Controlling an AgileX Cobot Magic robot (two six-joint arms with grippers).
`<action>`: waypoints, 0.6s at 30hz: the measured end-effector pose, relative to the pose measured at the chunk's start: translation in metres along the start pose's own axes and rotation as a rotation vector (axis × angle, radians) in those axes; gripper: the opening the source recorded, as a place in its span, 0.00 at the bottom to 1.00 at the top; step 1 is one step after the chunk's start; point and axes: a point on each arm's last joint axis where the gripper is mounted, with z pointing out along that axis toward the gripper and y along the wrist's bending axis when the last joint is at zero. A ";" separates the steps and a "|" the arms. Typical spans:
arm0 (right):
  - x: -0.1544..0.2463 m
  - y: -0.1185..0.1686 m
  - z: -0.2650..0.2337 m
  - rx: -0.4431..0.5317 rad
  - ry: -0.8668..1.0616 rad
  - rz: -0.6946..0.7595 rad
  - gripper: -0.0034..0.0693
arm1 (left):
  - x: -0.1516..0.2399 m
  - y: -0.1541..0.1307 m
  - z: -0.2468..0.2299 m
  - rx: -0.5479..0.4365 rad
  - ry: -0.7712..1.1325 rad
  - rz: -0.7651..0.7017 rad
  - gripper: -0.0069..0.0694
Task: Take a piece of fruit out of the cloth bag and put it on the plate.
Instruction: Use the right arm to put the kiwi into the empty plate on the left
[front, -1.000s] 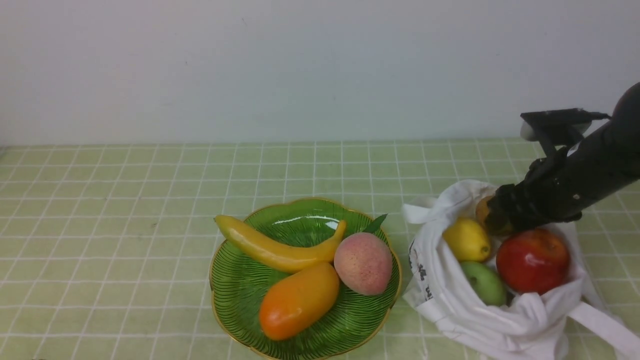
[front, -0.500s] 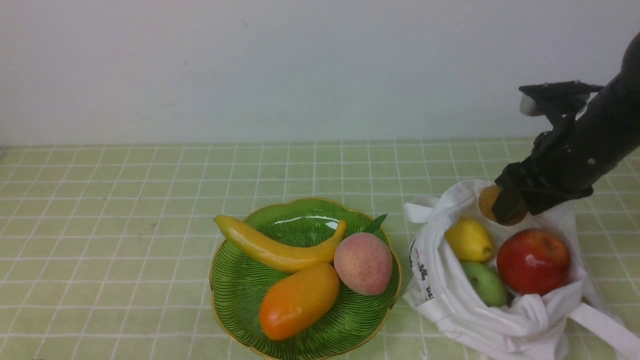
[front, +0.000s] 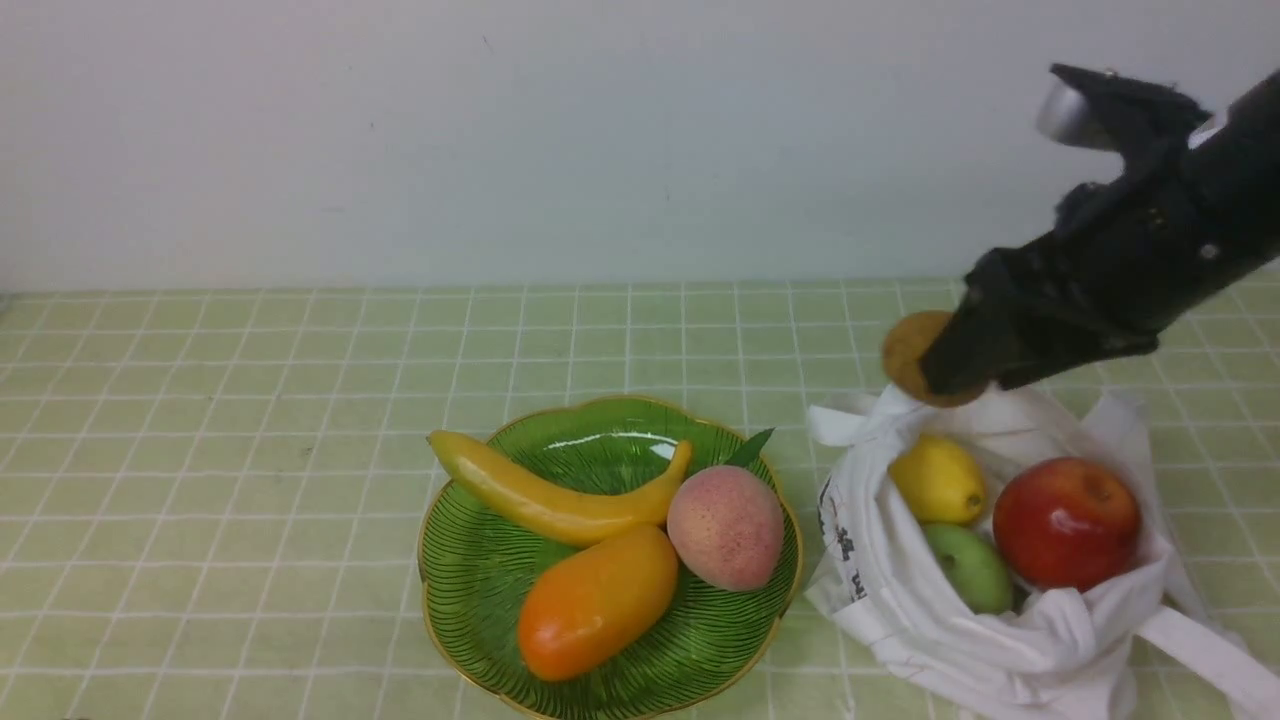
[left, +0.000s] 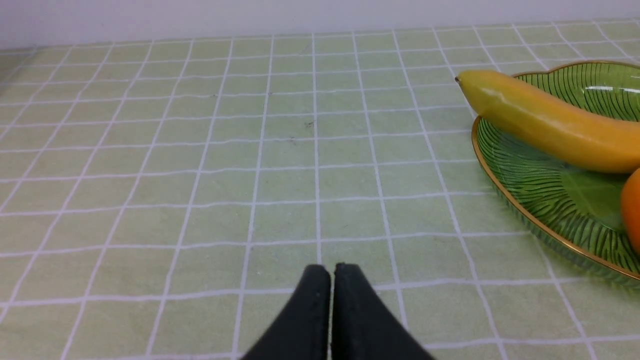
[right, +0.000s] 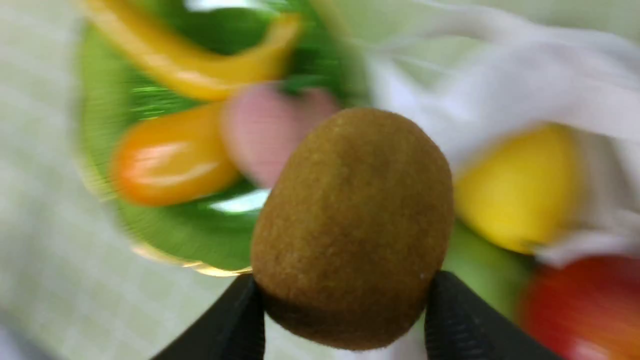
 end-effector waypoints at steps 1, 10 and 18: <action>0.000 0.002 0.001 -0.008 0.002 -0.013 0.57 | 0.000 0.000 0.000 0.000 0.000 0.000 0.08; -0.008 0.080 0.084 -0.105 -0.013 -0.259 0.57 | 0.000 0.000 0.000 0.000 0.000 0.000 0.08; -0.006 0.089 0.163 -0.068 -0.010 -0.283 0.57 | 0.000 0.000 0.000 0.000 0.000 0.000 0.08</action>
